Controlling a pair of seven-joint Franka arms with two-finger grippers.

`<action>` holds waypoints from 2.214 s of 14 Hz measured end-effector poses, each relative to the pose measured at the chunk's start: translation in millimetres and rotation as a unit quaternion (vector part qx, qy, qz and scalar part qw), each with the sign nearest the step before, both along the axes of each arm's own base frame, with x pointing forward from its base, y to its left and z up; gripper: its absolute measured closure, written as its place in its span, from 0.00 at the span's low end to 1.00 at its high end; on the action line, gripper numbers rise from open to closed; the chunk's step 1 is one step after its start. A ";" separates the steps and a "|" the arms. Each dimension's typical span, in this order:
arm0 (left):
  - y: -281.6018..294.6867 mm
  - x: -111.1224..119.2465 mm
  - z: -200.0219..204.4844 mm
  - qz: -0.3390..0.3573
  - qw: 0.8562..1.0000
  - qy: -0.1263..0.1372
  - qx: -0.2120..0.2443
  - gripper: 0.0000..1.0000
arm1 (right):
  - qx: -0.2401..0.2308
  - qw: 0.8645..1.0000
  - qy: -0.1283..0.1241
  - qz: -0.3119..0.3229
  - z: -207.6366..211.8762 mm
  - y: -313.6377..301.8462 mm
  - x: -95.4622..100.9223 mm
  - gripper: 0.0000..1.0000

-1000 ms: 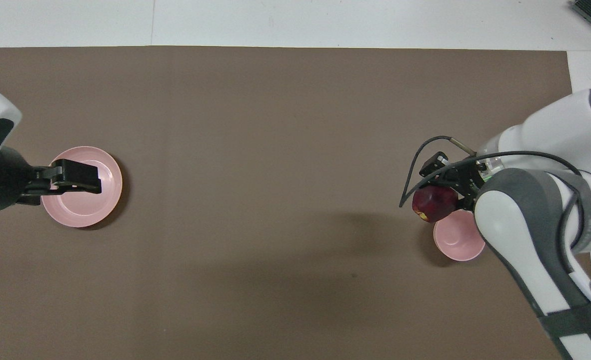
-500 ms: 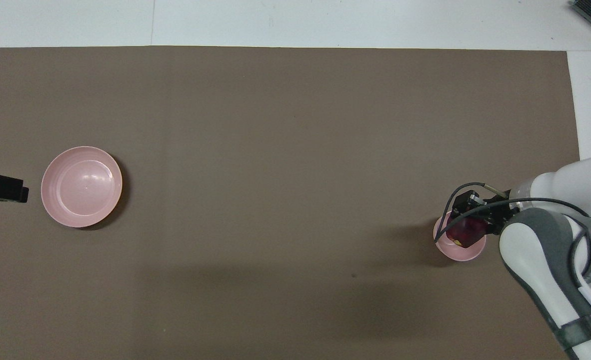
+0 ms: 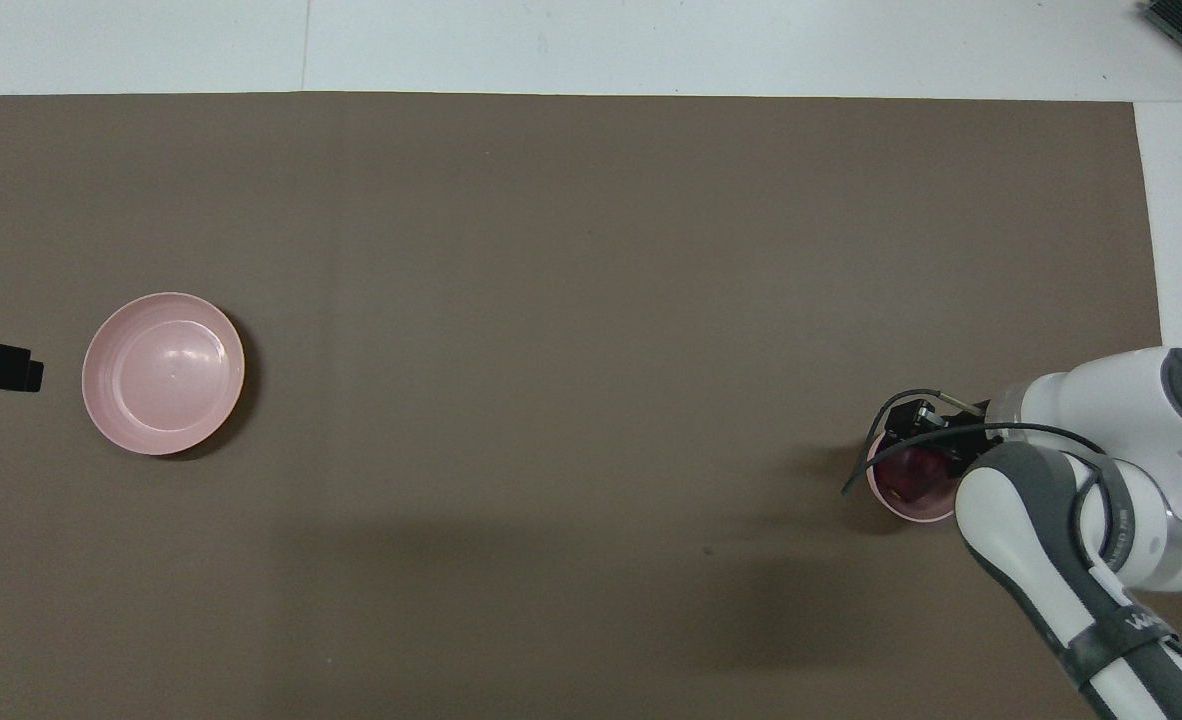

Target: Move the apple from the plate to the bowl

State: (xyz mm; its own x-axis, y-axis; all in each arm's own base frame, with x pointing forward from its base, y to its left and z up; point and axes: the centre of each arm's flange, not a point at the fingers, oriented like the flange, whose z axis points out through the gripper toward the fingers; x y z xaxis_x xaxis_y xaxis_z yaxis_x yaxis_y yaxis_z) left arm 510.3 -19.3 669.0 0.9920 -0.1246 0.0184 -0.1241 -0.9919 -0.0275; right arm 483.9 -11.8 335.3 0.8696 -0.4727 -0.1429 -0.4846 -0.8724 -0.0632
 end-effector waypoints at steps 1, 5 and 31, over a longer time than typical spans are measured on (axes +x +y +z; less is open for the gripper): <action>0.4 0.0 1.1 0.000 1.000 -0.001 0.000 0.00 | -0.004 1.000 -0.003 0.004 2.9 -0.1 1.6 0.00; 0.4 3.6 3.5 0.010 1.000 -0.014 -0.011 0.00 | -0.029 0.999 0.001 0.036 53.7 -0.4 20.9 0.00; 0.6 8.1 -1.7 0.032 0.999 -0.013 -0.026 0.00 | -0.048 0.973 -0.058 0.218 295.5 4.6 59.7 0.00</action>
